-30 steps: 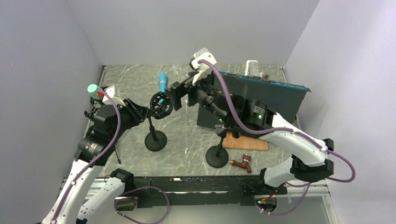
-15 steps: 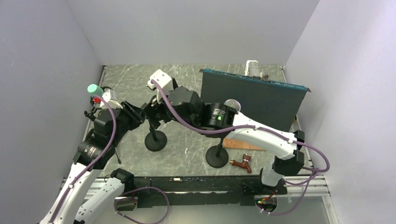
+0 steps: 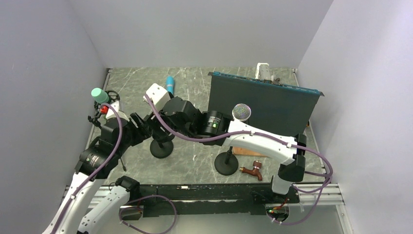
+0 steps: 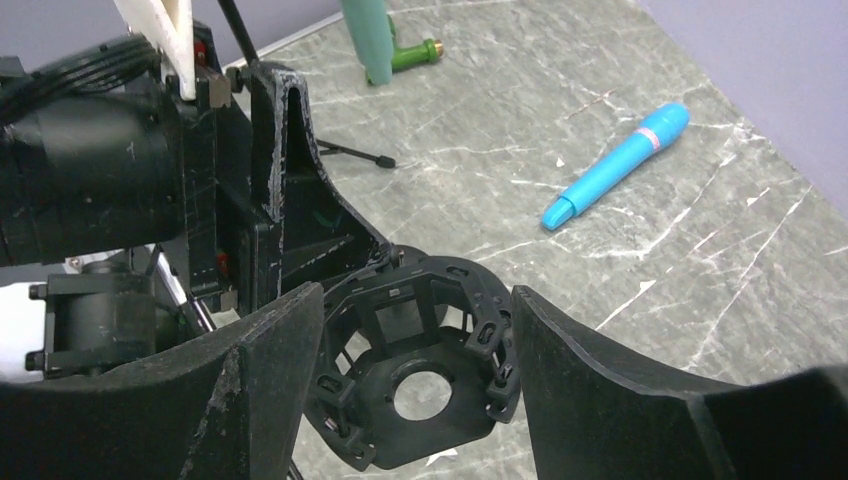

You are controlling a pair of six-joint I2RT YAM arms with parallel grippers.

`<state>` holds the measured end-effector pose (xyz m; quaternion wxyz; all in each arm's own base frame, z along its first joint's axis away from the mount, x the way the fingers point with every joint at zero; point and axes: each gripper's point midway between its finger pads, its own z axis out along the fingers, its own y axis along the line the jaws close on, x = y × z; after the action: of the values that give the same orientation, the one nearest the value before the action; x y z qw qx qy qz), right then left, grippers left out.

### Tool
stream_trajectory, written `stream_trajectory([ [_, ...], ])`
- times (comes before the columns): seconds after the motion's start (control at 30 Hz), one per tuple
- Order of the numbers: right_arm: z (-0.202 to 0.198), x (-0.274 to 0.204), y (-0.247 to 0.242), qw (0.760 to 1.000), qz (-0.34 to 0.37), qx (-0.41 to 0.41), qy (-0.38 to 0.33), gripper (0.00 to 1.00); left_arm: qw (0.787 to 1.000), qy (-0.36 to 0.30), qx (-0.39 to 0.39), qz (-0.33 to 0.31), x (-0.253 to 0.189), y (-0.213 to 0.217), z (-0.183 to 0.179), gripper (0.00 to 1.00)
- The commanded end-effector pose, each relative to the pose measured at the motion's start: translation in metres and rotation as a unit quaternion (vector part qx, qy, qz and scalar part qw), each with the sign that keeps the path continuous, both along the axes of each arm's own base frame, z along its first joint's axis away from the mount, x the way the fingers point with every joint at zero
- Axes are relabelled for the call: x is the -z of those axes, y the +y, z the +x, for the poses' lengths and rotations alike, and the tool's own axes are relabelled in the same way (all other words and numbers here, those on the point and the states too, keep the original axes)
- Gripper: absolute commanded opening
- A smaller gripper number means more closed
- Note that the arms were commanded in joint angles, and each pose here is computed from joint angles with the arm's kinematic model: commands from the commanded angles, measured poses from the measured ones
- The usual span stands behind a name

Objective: Remove the microphone from the stand

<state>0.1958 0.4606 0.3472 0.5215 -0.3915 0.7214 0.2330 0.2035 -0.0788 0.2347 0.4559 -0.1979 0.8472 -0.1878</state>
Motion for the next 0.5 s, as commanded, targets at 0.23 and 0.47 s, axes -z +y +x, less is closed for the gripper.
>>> stream_trajectory([
  [0.23, -0.005, 0.002, -0.005, 1.000, 0.021, 0.006, 0.014, 0.72, 0.992, 0.083, 0.045, 0.081, 0.037, 0.012, -0.028, 0.88],
  [0.47, -0.009, -0.051, -0.025, 0.998, 0.069, 0.014, 0.008, 0.83, 0.992, -0.016, 0.070, 0.104, -0.056, 0.011, -0.010, 0.99],
])
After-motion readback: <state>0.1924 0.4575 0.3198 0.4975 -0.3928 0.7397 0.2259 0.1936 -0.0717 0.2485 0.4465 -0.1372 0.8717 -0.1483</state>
